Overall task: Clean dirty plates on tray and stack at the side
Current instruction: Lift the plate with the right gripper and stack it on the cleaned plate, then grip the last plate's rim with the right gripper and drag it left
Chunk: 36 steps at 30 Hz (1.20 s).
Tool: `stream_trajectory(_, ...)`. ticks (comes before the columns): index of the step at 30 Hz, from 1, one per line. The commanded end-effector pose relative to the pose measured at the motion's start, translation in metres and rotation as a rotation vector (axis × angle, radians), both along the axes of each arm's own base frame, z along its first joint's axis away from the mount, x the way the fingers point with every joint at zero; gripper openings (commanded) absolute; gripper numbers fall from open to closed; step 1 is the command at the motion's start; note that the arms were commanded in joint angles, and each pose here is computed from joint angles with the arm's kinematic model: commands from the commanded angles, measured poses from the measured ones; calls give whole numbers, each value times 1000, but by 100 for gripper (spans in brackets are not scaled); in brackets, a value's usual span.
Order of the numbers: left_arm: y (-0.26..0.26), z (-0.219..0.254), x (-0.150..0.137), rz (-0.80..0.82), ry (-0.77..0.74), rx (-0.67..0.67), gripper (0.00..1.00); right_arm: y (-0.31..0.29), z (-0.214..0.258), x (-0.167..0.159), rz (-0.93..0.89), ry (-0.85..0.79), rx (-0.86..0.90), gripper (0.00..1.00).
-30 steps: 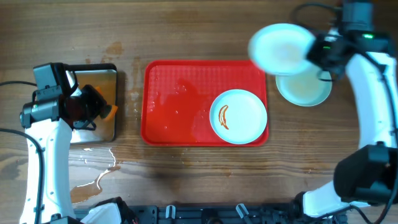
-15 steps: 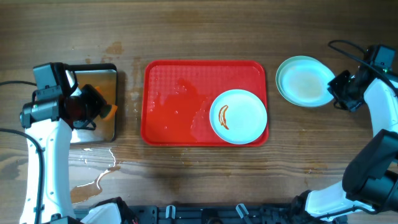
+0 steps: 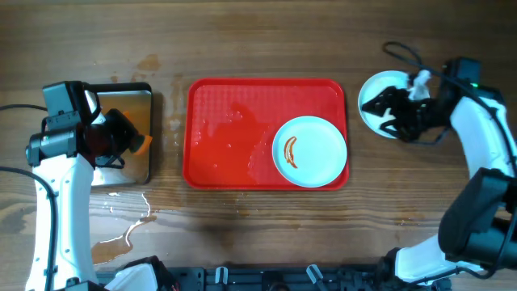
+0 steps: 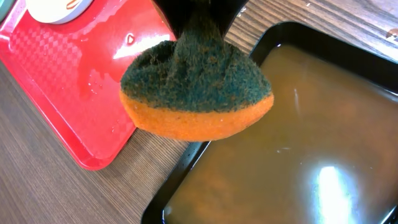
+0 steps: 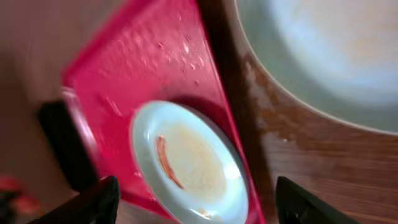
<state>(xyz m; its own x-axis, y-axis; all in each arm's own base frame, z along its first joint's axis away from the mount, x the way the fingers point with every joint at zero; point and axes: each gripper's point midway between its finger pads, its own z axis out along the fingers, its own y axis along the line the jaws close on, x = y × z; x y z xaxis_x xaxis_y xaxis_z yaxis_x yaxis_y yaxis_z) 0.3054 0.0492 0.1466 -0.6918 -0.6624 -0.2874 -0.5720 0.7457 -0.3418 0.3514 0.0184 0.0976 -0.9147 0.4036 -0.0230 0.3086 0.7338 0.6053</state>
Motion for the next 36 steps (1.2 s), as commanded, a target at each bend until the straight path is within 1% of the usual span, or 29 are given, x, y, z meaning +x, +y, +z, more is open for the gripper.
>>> stream_trajectory(1,-1,7,1,-19,-27,4,4,17,-22,-8,178,9,-318,81)
stream_trajectory(7,-1,7,1,-19,-26,3,4,55,-38,-12,376,-56,-527,82)
stream_trajectory(9,-1,7,1,-19,-26,3,4,54,-39,-11,392,-63,-602,82)
stream_trajectory(11,-1,6,1,-19,-24,3,4,52,-45,-17,406,-26,-636,85)
stream_trajectory(15,-1,6,0,-19,-20,2,4,58,-58,-33,412,66,-581,85)
stream_trajectory(17,-1,7,1,-19,-26,3,4,67,-61,-39,427,89,-524,83)
stream_trajectory(18,-1,7,1,-19,-26,3,4,70,-63,-41,433,98,-500,78)
stream_trajectory(19,-1,7,1,-19,-26,3,4,73,-62,-43,405,114,-477,64)
stream_trajectory(20,-1,7,1,-19,-26,3,4,73,-62,-45,381,132,-474,58)
stream_trajectory(21,-1,7,1,-19,-26,3,4,73,-62,-46,371,142,-473,56)
stream_trajectory(23,-1,7,1,-19,-26,3,4,71,-63,-50,373,160,-478,57)
stream_trajectory(28,-1,7,1,-19,-26,3,4,56,-68,-50,356,188,-564,57)
stream_trajectory(36,-1,7,1,-19,-26,3,4,56,-81,-55,359,233,-557,58)
